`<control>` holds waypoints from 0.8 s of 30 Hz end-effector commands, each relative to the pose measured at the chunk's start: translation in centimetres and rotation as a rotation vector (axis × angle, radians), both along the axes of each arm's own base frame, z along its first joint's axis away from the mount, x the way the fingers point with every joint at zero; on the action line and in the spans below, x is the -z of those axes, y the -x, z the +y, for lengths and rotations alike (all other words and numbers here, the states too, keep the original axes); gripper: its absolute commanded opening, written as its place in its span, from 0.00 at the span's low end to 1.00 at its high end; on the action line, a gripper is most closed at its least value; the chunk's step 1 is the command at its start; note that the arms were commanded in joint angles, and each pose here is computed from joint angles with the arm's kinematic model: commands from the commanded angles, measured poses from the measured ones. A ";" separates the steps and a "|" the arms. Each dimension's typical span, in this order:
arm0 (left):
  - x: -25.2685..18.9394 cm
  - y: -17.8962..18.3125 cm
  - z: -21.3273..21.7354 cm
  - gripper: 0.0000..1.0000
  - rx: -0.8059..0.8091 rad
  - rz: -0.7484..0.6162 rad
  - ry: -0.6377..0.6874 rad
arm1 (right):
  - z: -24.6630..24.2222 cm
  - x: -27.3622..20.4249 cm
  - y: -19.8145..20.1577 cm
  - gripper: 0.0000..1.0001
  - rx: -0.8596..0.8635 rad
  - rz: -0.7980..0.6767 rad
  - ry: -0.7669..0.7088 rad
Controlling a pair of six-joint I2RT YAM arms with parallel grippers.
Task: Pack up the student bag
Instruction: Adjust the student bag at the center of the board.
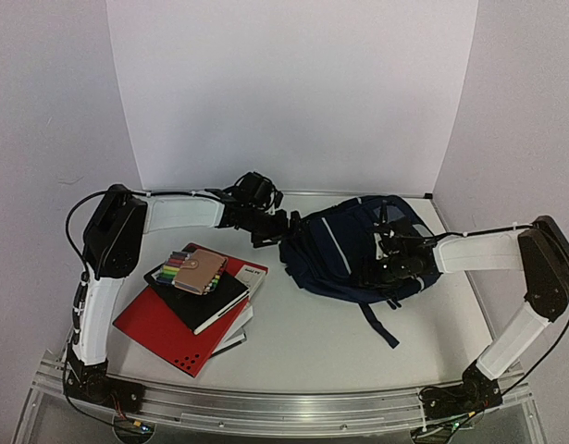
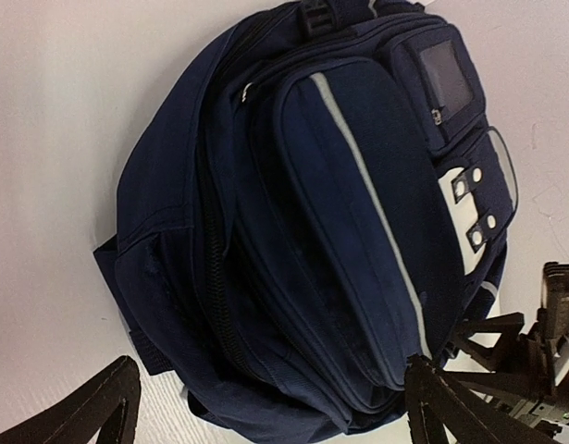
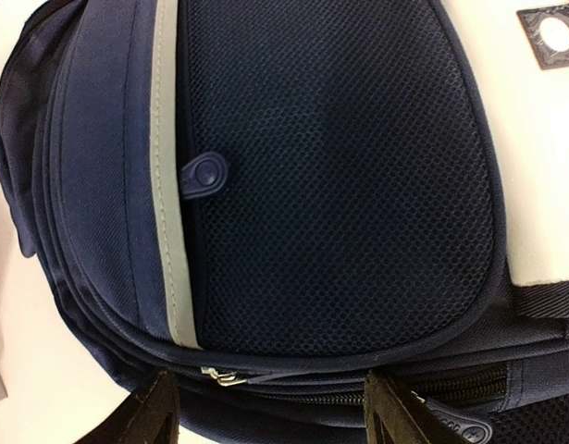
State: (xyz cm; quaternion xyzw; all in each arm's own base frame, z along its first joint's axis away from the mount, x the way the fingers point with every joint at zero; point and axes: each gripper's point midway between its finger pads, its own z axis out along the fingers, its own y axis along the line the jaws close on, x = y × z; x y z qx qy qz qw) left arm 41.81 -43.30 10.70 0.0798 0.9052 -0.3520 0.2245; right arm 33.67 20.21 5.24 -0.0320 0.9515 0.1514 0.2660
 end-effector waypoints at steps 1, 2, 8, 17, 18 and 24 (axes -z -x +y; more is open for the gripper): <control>-0.8 -0.3 -0.9 0.99 0.028 -0.004 0.021 | -0.4 -0.6 -1.5 0.66 0.038 -0.033 0.034; -0.5 -0.3 -1.0 0.99 0.029 0.001 0.022 | -0.4 -0.2 -1.6 0.66 0.034 -0.025 0.042; 1.1 -0.2 -0.9 0.91 0.018 0.033 0.005 | 0.8 -1.0 -2.3 0.67 -0.008 -0.043 0.013; 3.1 0.0 -1.7 0.72 0.037 0.082 0.028 | 2.8 1.5 -1.9 0.67 -0.083 0.011 -0.052; 3.2 0.1 -1.7 0.70 0.037 0.086 0.027 | 3.3 1.5 -1.7 0.67 -0.103 0.014 -0.079; 4.5 0.2 -2.0 0.52 0.046 0.111 0.030 | 5.5 0.3 -1.2 0.67 -0.200 -0.012 -0.193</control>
